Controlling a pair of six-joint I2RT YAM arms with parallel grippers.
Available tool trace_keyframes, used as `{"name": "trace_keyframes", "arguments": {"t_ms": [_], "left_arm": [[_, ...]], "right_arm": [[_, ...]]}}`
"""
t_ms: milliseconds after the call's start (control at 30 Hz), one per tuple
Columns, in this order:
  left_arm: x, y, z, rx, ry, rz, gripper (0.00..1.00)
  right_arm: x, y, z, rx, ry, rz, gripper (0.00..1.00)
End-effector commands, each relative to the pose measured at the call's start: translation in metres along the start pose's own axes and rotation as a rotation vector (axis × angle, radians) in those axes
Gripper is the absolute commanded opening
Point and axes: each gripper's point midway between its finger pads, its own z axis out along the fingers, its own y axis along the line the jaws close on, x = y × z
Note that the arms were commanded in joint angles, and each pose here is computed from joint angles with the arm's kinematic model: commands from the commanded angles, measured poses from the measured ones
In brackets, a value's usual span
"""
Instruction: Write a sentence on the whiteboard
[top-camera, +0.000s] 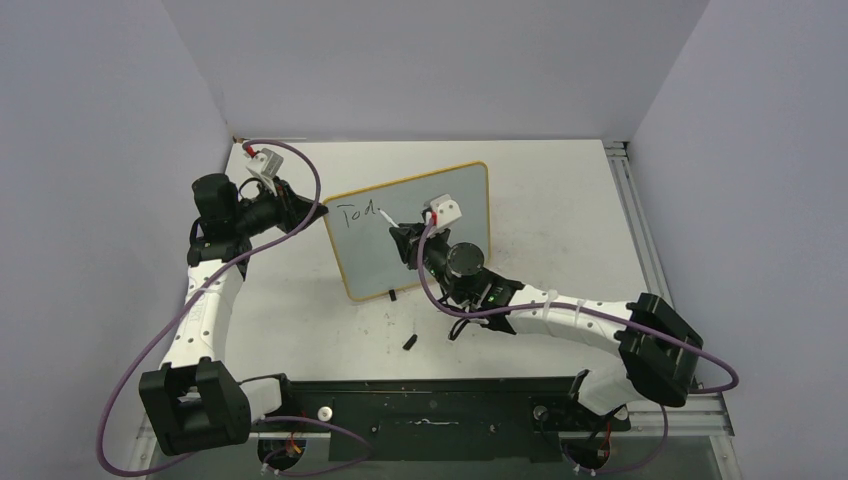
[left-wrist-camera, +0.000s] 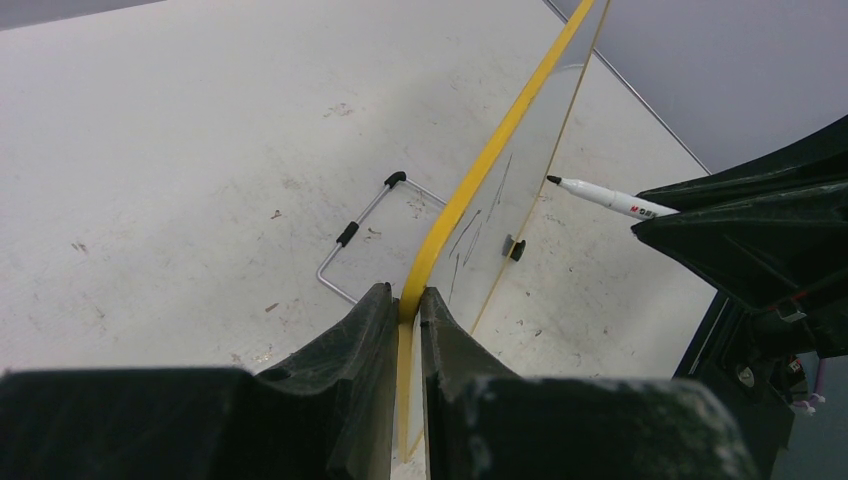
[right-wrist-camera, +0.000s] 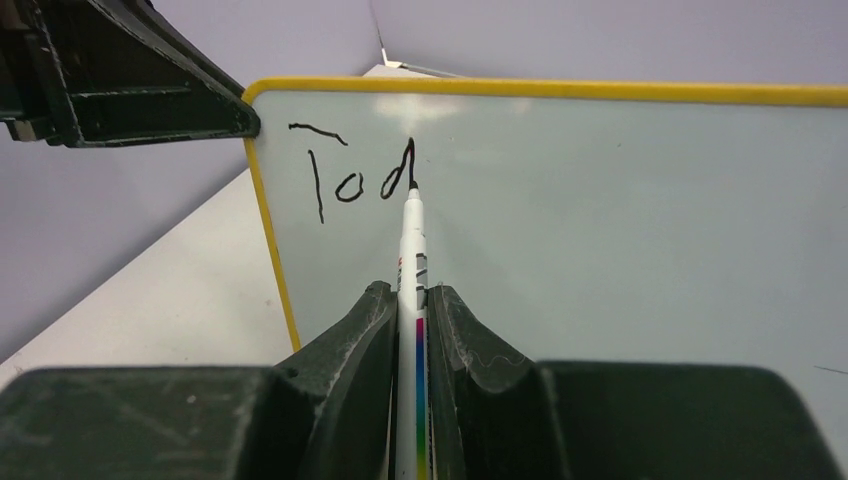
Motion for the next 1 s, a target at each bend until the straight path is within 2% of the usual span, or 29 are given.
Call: {"name": "trace_keyframes", "arguments": {"t_ms": [0,967], "left_arm": [[-0.008,0.000,-0.004,-0.003,-0.023,0.026,0.00],[-0.008,0.000,-0.003,-0.001,-0.021,0.026,0.00]], "right_arm": [[-0.031,0.004,-0.004,-0.006,-0.085,0.016,0.05],[-0.021,-0.010,0.020,0.007,-0.082,0.018,0.05]]}}
